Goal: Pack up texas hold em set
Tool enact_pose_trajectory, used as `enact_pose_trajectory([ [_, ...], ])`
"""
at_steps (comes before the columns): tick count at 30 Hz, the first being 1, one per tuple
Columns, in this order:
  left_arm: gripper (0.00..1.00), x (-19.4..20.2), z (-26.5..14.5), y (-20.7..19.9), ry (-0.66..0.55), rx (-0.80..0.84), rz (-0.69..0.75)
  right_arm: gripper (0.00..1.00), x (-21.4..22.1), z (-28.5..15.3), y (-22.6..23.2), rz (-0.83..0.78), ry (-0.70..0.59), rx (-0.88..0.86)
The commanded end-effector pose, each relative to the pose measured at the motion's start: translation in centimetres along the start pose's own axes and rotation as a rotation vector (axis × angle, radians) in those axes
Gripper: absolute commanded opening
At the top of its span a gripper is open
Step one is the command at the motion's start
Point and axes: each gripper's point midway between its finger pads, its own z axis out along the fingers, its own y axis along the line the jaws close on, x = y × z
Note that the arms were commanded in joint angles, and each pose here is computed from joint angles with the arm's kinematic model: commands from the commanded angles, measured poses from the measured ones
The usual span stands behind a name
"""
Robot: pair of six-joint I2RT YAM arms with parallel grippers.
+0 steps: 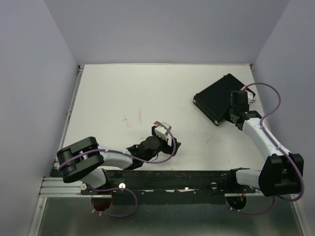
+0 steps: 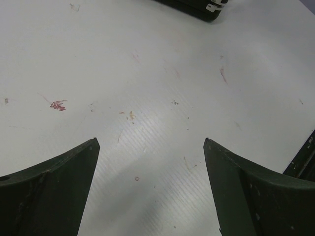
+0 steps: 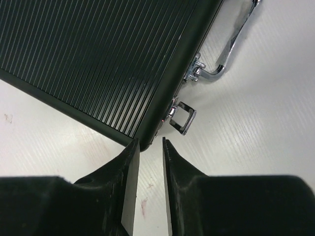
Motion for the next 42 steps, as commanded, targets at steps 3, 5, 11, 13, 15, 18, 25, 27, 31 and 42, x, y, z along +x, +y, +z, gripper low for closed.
enact_pose_trajectory([
  [3, 0.95, -0.4, -0.2, 0.0, -0.026, -0.002, -0.004, 0.3, -0.8, 0.8, -1.3, 0.026, -0.052, 0.073],
  [5, 0.95, -0.4, -0.2, 0.0, -0.026, -0.002, -0.005, 0.28, -0.7, 1.1, -1.4, 0.03, -0.048, 0.077],
  [11, 0.95, -0.4, -0.3, 0.1, -0.028, -0.003, -0.005, 0.26, -0.1, 2.0, -1.9, 0.034, -0.023, 0.108],
  [13, 0.95, -0.4, -0.3, 0.1, -0.03, -0.004, -0.005, 0.26, 0.5, 2.3, -2.4, 0.038, -0.011, 0.13],
  [15, 0.95, -0.4, -0.3, 0.2, -0.029, -0.005, -0.005, 0.25, 1.0, 2.5, -2.8, 0.047, -0.002, 0.146],
  [18, 0.95, -0.4, -0.4, 0.1, -0.032, -0.003, -0.008, 0.25, 2.0, 2.9, -3.4, 0.059, 0.025, 0.167],
  [25, 0.95, -0.4, -0.4, 0.2, -0.032, -0.004, -0.006, 0.24, 3.1, 3.6, -3.9, 0.075, 0.06, 0.178],
  [27, 0.95, -0.4, -0.4, 0.1, -0.031, -0.003, -0.007, 0.24, 3.4, 3.8, -4.2, 0.079, 0.065, 0.187],
  [31, 0.95, -0.4, -0.4, 0.1, -0.032, -0.004, -0.008, 0.24, 3.7, 4.1, -4.7, 0.093, 0.073, 0.195],
  [42, 0.95, -0.5, -0.5, 0.2, -0.034, -0.005, -0.008, 0.22, 4.2, 5.3, -5.9, 0.165, 0.104, 0.168],
])
